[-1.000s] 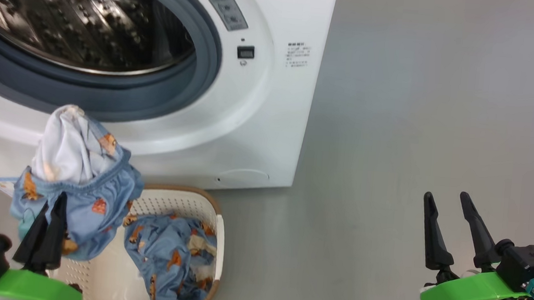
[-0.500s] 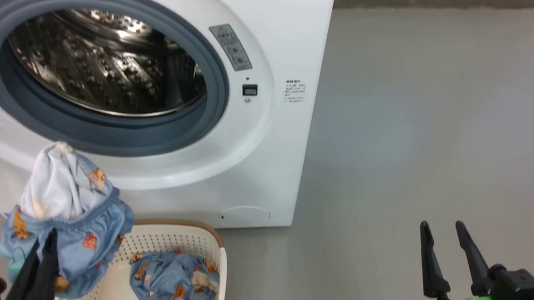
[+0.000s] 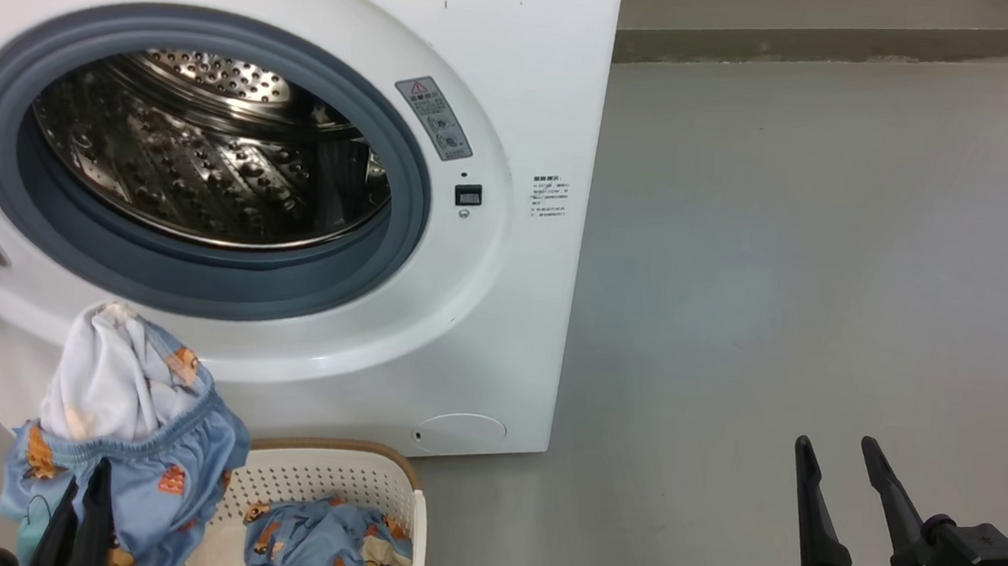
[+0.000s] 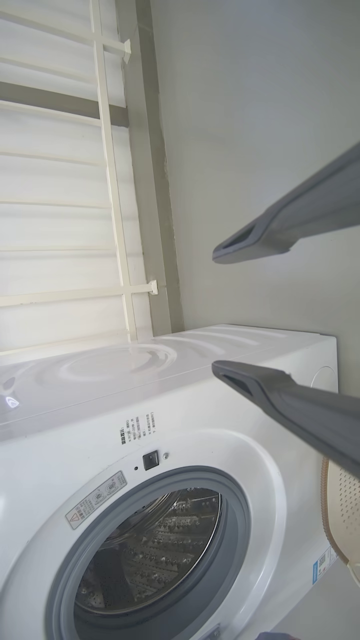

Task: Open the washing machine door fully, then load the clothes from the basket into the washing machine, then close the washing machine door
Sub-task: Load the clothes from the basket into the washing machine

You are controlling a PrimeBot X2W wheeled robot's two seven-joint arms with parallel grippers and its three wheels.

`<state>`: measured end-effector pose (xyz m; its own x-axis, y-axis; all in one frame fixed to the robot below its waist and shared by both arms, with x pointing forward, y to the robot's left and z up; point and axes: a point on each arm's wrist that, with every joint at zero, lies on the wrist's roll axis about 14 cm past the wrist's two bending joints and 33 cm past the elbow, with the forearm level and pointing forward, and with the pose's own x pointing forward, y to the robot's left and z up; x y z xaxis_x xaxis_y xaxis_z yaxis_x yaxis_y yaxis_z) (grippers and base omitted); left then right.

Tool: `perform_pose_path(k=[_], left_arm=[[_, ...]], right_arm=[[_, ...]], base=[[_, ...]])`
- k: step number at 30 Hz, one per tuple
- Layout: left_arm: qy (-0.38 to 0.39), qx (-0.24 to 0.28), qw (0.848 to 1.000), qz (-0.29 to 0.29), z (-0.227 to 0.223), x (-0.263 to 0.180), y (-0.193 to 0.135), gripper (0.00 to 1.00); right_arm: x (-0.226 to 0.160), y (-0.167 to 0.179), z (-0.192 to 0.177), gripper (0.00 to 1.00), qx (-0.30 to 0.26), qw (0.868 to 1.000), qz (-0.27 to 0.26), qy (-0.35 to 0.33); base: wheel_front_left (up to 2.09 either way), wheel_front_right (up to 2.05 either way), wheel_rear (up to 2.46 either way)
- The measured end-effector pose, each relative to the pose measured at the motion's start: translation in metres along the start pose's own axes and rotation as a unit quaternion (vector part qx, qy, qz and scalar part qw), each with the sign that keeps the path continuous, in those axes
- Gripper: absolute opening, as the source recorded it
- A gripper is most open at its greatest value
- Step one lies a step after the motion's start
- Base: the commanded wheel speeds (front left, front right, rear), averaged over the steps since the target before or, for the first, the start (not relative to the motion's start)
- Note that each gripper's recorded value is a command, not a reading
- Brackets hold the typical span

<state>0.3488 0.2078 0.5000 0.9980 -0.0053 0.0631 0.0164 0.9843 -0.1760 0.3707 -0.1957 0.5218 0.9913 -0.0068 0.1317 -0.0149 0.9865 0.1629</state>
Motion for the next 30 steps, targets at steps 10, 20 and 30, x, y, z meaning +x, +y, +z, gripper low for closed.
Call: perform_pose_path(k=[10, 20, 30], left_arm=[[0.012, -0.001, 1.000, -0.003, -0.008, 0.004, -0.002, 0.00], [-0.002, 0.006, 0.999, -0.035, 0.001, 0.046, -0.011, 0.00], [-0.020, -0.006, 0.996, -0.081, 0.008, 0.112, -0.033, 0.00]], right_arm=[[0.000, -0.004, -0.008, 1.00, 0.005, 1.000, -0.007, 0.012], [0.004, -0.013, -0.023, 1.00, 0.014, 0.999, -0.023, 0.031], [0.021, -0.020, -0.039, 1.00, 0.019, 0.998, -0.032, 0.046]], base=[[0.00, 0.00, 0.00], [0.00, 0.00, 0.00], [0.00, 0.00, 0.00]])
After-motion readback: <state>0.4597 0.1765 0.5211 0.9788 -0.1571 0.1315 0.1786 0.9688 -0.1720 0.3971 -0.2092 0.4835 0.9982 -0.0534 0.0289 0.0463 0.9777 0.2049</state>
